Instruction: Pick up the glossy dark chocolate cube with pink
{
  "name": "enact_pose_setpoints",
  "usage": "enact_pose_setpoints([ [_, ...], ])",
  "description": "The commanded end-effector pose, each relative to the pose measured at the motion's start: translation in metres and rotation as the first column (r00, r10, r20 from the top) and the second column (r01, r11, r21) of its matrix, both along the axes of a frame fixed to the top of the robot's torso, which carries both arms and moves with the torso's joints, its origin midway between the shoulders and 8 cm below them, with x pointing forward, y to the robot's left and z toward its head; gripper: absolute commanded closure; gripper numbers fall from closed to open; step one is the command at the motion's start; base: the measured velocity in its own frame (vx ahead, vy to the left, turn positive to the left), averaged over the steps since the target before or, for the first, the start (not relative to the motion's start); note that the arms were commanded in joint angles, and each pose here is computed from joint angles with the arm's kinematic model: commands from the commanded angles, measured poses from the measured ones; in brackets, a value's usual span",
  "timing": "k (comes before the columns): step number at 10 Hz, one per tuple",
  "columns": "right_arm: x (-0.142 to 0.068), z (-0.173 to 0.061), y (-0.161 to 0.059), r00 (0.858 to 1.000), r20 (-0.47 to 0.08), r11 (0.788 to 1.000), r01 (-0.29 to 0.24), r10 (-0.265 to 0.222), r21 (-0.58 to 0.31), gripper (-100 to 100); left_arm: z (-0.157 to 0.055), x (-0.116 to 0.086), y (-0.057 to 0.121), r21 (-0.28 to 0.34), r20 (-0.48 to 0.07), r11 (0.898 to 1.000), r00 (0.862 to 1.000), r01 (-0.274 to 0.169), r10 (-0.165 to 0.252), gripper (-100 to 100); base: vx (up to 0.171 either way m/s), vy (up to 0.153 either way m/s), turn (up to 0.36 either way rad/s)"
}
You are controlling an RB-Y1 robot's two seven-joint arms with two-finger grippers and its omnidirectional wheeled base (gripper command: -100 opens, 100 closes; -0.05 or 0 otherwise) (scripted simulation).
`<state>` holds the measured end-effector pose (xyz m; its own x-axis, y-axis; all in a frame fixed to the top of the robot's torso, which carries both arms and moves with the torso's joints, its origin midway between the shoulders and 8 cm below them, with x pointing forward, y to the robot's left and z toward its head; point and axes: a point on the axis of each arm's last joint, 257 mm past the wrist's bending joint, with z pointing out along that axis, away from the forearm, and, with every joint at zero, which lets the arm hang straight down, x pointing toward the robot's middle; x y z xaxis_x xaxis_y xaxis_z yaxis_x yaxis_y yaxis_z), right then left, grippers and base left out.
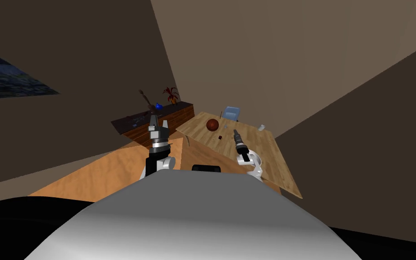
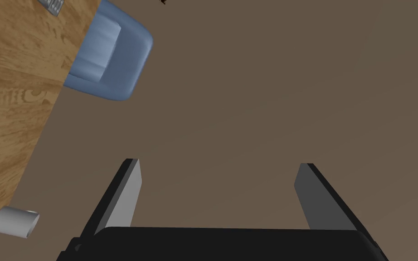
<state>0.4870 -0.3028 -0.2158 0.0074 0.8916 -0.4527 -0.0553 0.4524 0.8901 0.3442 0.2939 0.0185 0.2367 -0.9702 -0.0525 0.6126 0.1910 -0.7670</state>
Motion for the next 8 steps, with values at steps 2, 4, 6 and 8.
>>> enact_pose_setpoints([
  [2,0.007,-0.020,-0.007,0.998,-0.053,0.999,0.013,-0.015,-0.039,-100,0.000,0.000,0.000,0.000,0.000,1.000,1.000,0.000,0.000,0,-0.025,-0.018,0.135],
  [4,0.012,-0.036,-0.013,0.995,-0.094,0.997,0.022,-0.029,-0.075,-100,0.000,0.000,0.000,0.000,0.000,1.000,1.000,0.000,0.000,0,-0.018,-0.013,0.144],
  [6,0.017,-0.052,-0.019,0.990,-0.135,0.993,0.029,-0.045,-0.115,-100,0.000,0.000,0.000,0.000,0.000,1.000,1.000,0.000,0.000,0,-0.022,-0.017,0.143],
  [8,0.022,-0.068,-0.025,0.982,-0.176,0.987,0.035,-0.063,-0.157,-100,0.000,0.000,0.000,0.000,0.000,1.000,1.000,0.000,0.000,0,-0.019,-0.016,0.154],
])
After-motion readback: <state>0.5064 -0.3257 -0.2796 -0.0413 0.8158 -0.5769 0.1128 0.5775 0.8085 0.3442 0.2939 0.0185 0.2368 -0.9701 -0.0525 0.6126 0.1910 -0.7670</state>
